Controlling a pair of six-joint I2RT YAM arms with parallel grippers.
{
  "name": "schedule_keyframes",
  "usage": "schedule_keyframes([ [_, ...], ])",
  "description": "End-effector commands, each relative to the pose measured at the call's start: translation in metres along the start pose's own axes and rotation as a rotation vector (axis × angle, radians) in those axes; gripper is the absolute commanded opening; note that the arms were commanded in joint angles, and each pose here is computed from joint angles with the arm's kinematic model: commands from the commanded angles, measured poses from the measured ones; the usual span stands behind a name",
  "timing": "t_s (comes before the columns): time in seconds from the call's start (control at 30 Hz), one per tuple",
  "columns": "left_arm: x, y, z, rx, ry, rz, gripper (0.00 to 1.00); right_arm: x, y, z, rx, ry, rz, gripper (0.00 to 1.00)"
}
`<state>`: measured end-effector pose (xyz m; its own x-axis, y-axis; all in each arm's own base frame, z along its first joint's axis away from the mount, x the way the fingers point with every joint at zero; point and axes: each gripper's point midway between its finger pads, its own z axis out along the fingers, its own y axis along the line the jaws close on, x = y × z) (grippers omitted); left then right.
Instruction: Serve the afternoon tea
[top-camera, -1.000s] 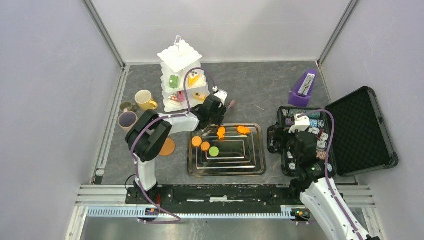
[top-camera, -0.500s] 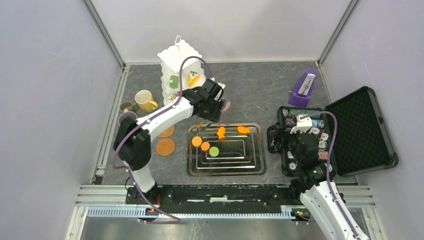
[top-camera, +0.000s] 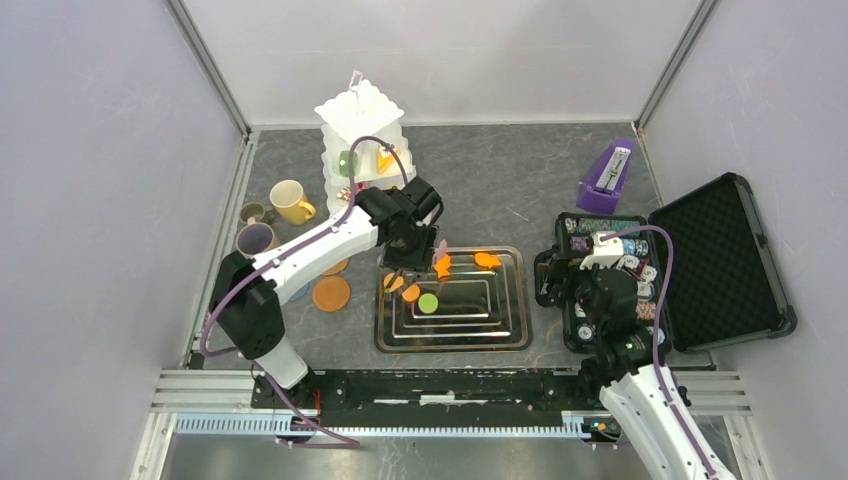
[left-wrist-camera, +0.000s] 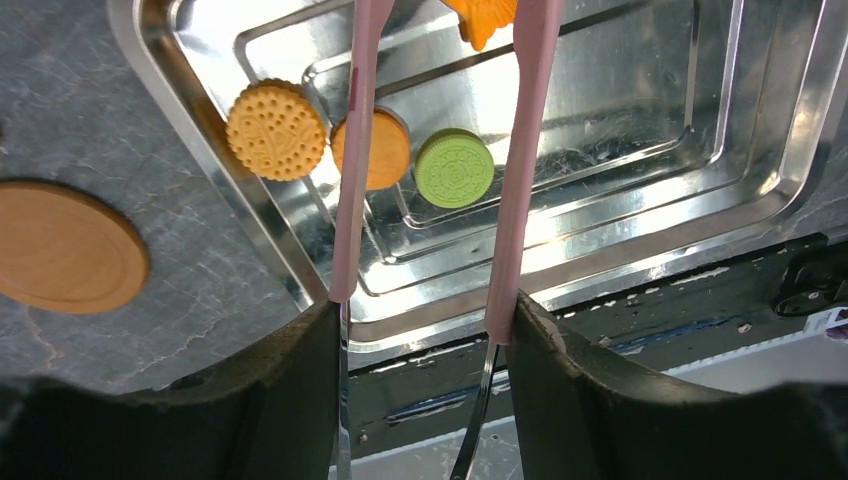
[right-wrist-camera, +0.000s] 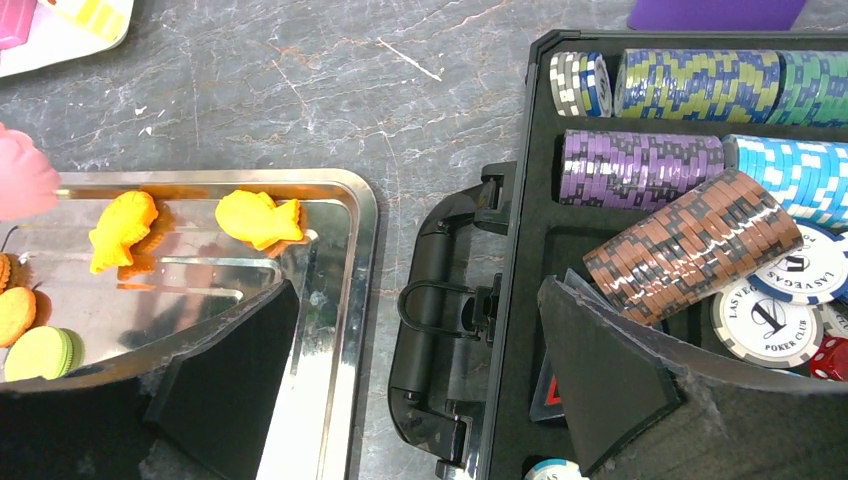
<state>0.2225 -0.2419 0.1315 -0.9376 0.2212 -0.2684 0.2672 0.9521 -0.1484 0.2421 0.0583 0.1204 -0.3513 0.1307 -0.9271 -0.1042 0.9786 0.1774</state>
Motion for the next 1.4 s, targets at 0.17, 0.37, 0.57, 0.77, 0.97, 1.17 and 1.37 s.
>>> schedule_keyframes([
  [0.17,-0.002,-0.022,0.023,-0.072,0.012,-0.097,0.62,-0.004,0.004,-0.001,-0.02,-0.022,0.011,0.98],
  [0.37,-0.005,-0.021,0.037,-0.139,0.011,-0.096,0.62,-0.005,0.005,-0.002,-0.028,-0.025,0.002,0.98],
  [0.57,-0.002,-0.031,0.039,-0.139,0.012,-0.086,0.63,-0.003,0.005,-0.002,-0.032,-0.022,0.005,0.98],
  [0.77,0.006,-0.035,0.044,-0.148,0.033,-0.084,0.64,-0.002,0.006,-0.001,-0.036,-0.019,0.001,0.98],
  [0.97,0.006,-0.028,0.051,-0.2,0.028,-0.069,0.57,-0.002,0.006,-0.001,-0.037,-0.021,0.002,0.98],
  [1.17,0.001,-0.026,0.045,-0.222,0.001,-0.058,0.39,-0.001,0.005,-0.001,-0.035,-0.019,0.001,0.98],
  [1.37,-0.004,-0.035,0.028,-0.183,-0.041,-0.04,0.32,-0.002,0.005,-0.001,-0.034,-0.02,0.002,0.98],
])
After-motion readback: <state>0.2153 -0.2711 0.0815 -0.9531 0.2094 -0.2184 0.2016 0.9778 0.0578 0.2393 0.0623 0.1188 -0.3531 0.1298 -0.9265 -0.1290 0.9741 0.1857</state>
